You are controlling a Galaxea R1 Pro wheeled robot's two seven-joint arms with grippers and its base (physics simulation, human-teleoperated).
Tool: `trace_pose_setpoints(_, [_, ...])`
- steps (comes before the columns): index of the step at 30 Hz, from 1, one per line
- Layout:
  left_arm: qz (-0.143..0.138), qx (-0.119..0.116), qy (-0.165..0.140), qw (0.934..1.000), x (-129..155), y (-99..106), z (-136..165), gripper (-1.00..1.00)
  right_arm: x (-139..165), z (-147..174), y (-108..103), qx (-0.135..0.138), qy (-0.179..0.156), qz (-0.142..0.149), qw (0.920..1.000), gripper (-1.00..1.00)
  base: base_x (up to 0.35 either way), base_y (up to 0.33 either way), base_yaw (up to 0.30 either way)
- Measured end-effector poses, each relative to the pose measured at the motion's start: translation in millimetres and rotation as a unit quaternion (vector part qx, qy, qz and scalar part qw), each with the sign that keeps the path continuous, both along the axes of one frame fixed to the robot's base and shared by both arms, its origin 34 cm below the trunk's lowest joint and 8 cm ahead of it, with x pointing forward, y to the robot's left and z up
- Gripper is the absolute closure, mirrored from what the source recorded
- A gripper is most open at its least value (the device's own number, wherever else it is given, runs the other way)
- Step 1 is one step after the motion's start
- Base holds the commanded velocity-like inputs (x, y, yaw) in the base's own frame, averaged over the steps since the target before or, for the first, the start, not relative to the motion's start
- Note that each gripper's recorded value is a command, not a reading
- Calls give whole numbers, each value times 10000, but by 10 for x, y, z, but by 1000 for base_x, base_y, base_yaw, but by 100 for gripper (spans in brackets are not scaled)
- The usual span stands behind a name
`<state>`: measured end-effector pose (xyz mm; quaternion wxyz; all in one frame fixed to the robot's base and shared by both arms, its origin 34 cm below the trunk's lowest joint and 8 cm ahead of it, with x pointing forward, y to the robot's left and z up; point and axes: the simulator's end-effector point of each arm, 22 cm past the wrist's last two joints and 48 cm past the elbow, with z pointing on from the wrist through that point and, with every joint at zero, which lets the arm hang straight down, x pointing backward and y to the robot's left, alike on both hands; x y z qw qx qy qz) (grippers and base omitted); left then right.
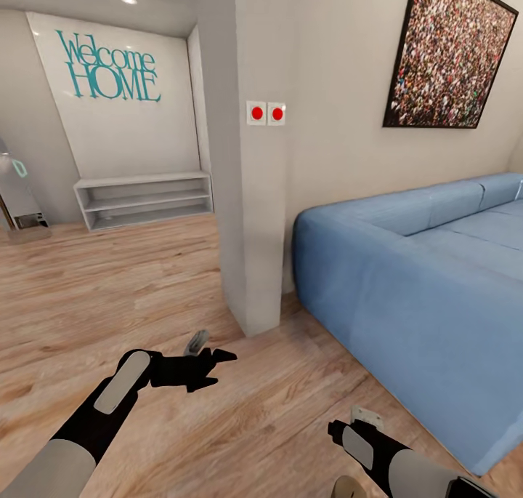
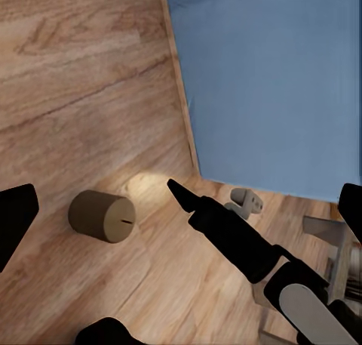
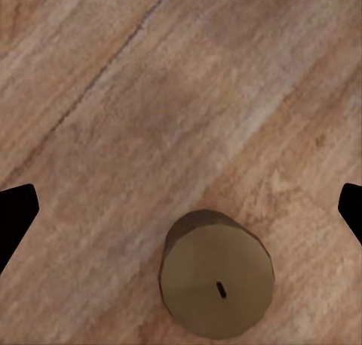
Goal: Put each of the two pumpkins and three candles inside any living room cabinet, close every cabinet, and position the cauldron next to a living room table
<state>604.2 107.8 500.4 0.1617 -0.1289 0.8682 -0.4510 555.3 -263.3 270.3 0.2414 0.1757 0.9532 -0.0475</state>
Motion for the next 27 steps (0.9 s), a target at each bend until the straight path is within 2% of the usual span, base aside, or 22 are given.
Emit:
trace_pose_setpoints(7, [13, -24, 157, 9999, -4, 19, -153, -100, -63, -139, -2, -2, 125, -8, 9999, -100, 0, 0, 0])
trace_pose_setpoints(12, [67, -361, 317, 9988, -5, -17, -166, -100, -114, -238, -3, -3, 222, -8, 9998, -100, 0, 0, 0])
trace_pose_setpoints(14, [76, -426, 378, 9983, -9, -25, -196, -100, -135, -278, -3, -3, 263, -8, 9997, -100, 0, 0, 0])
trace_pose_setpoints(27, [101, -508, 686, 9963, -38, -38, -482, -100, -274, -530, 4, -5, 517, 16, 9987, -100, 0, 0, 0])
